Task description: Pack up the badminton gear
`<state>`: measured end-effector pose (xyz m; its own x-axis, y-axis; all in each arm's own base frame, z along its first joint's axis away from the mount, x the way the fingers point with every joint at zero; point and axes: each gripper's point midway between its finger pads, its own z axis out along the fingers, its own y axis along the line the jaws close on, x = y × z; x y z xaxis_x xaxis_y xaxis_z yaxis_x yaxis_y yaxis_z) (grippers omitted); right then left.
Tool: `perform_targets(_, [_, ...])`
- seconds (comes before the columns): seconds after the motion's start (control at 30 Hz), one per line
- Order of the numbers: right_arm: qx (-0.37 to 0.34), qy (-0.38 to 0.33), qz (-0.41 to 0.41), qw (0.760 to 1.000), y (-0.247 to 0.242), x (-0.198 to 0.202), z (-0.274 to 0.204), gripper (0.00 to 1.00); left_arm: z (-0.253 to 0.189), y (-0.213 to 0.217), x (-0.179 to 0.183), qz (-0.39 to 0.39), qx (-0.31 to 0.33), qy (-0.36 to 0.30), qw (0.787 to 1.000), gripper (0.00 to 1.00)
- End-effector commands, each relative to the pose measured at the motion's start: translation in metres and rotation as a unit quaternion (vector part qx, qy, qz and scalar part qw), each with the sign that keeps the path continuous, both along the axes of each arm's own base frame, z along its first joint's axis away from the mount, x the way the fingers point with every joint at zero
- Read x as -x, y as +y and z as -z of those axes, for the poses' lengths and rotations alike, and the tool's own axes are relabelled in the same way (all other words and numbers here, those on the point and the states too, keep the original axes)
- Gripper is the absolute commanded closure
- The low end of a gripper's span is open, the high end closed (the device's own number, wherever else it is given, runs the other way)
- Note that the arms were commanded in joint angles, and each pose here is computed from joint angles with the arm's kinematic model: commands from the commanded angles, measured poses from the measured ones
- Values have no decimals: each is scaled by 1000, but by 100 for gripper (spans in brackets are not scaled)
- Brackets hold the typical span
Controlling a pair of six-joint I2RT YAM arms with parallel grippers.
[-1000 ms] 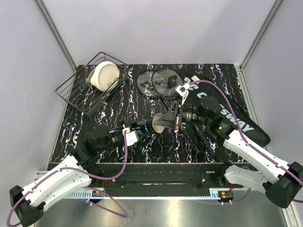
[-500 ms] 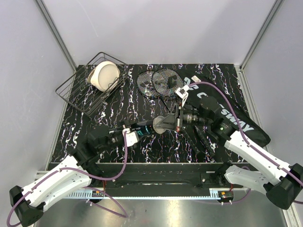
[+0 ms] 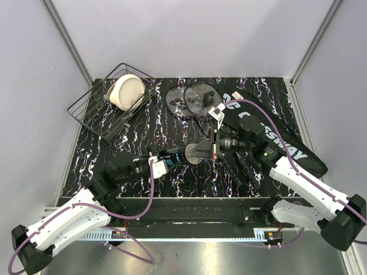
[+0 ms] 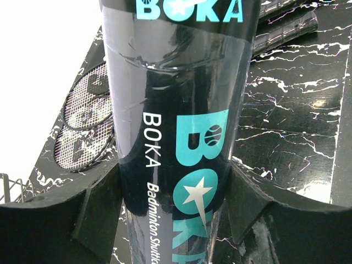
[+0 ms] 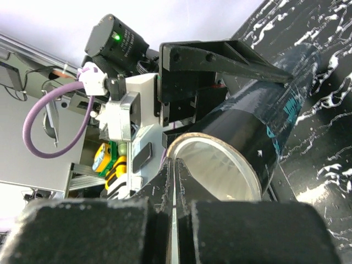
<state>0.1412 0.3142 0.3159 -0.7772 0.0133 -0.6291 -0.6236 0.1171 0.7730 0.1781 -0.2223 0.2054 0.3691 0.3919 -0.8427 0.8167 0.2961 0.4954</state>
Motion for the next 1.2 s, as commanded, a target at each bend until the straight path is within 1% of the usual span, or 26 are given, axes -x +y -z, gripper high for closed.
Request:
perform_targets(0.0, [-40, -14, -21, 999, 7, 4, -16, 100, -47, -13, 7, 40, 64, -62, 995, 100])
perform_targets(0.37, [-60, -17, -18, 998, 1, 10, -19, 100, -54, -12, 8, 36, 79, -69, 994, 100])
perform_targets(0.83, [-91, -11, -49, 995, 10, 14, -22, 100, -53, -15, 13, 54, 78, -65, 993, 100])
perform_targets(1.0, [-83, 8, -50, 995, 18, 10, -7, 100, -57, -14, 15, 57, 86, -72, 992, 100])
perform_targets(1.17, [-85, 7, -43, 995, 24, 4, 1, 100, -65, -13, 20, 63, 101, -83, 989, 100])
